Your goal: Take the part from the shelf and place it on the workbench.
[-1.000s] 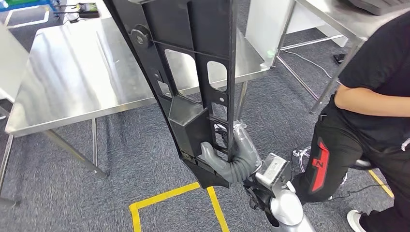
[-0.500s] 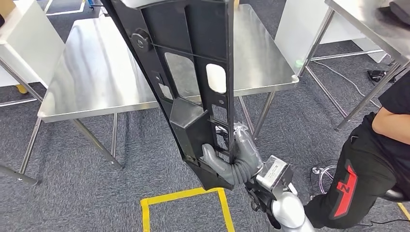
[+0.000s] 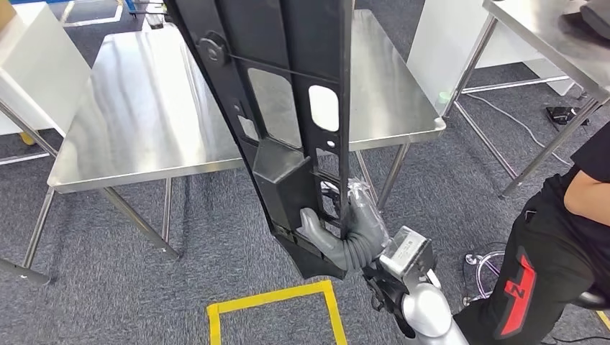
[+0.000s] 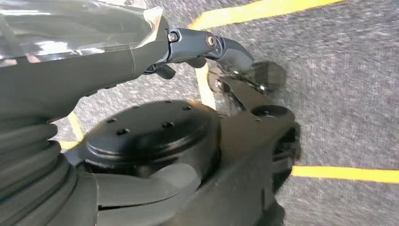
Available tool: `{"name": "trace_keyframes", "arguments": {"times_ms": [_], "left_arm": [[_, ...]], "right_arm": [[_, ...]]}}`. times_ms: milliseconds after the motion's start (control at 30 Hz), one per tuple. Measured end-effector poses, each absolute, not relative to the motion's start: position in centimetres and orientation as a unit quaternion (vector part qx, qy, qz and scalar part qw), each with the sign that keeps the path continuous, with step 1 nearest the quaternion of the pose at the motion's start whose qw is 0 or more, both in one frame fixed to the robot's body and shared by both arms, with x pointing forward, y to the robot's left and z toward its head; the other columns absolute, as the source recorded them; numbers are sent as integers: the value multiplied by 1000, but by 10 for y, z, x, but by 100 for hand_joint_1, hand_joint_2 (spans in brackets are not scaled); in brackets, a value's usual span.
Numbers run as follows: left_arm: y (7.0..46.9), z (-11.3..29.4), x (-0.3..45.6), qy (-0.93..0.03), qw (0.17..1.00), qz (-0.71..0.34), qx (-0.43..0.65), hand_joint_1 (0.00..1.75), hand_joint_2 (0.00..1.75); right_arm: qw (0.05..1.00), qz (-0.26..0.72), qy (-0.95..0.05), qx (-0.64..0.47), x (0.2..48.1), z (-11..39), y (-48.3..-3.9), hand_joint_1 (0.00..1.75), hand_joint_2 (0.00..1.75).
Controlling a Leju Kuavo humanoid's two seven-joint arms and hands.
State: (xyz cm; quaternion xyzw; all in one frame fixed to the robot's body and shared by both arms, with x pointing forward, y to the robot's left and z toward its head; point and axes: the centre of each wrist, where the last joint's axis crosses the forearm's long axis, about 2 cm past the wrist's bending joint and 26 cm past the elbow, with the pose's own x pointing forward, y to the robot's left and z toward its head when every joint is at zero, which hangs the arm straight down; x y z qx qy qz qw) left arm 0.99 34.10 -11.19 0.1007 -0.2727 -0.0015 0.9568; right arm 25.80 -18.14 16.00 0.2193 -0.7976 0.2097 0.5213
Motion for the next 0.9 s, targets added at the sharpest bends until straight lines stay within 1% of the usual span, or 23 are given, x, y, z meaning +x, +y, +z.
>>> {"name": "trace_keyframes", "arguments": {"times_ms": [267, 900], "left_arm": [[340, -112, 9, -270, 958, 2, 101, 0, 175], [329, -113, 11, -275, 956, 5, 101, 0, 175]], "right_arm": [[512, 236, -810, 162, 262, 164, -182, 175, 175], [496, 247, -816, 163, 277, 174, -185, 175, 175]]}}
